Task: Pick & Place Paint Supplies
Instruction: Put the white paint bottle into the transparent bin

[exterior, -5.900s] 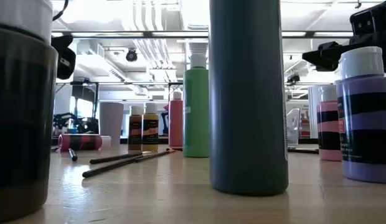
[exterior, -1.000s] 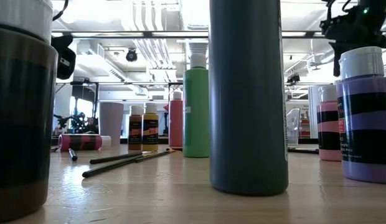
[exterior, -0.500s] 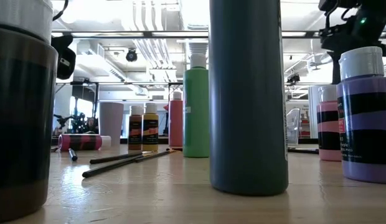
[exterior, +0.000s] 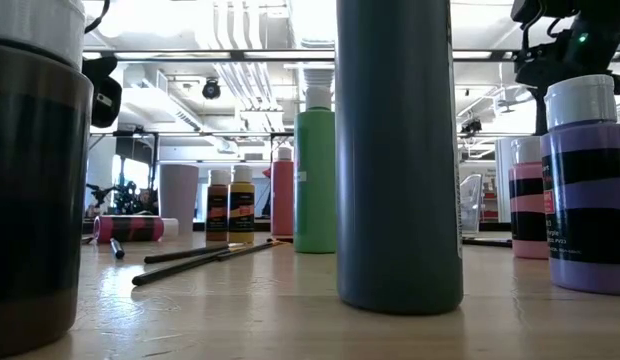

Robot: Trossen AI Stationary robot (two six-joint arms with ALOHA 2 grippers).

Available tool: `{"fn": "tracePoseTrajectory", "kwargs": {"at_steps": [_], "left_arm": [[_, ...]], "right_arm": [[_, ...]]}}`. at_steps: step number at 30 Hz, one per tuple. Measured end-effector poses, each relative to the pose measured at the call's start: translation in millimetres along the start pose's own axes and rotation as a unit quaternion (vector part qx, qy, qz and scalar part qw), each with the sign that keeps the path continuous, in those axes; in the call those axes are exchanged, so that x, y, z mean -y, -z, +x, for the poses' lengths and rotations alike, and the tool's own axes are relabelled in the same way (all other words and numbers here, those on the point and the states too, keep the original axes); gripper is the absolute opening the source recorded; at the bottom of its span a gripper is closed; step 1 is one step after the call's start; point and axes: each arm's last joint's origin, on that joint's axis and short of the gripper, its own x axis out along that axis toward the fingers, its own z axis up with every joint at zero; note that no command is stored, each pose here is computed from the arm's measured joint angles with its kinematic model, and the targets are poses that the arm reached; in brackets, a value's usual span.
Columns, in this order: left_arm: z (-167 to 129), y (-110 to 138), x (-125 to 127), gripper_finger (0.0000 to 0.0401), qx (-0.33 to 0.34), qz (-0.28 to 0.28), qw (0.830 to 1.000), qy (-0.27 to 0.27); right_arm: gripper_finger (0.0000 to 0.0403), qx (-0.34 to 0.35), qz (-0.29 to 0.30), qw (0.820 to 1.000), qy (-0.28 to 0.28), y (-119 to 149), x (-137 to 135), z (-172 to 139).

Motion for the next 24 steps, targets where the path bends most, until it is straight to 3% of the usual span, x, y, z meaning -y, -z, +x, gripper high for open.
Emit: {"fn": "tracePoseTrajectory", "kwargs": {"at_steps": [14,24], "left_arm": [[0.0,0.0,0.0,0.0216,0.0,0.0,1.0,0.0],[0.0,0.0,0.0,0.0216,0.0,0.0,1.0,0.0]], "right_arm": [[0.0184,0.001,0.001,1.0,-0.001,0.4,-0.8,1.8],[0.0178,0.014,-0.003,1.0,0.017,1.9,-0.4,5.6]]}}
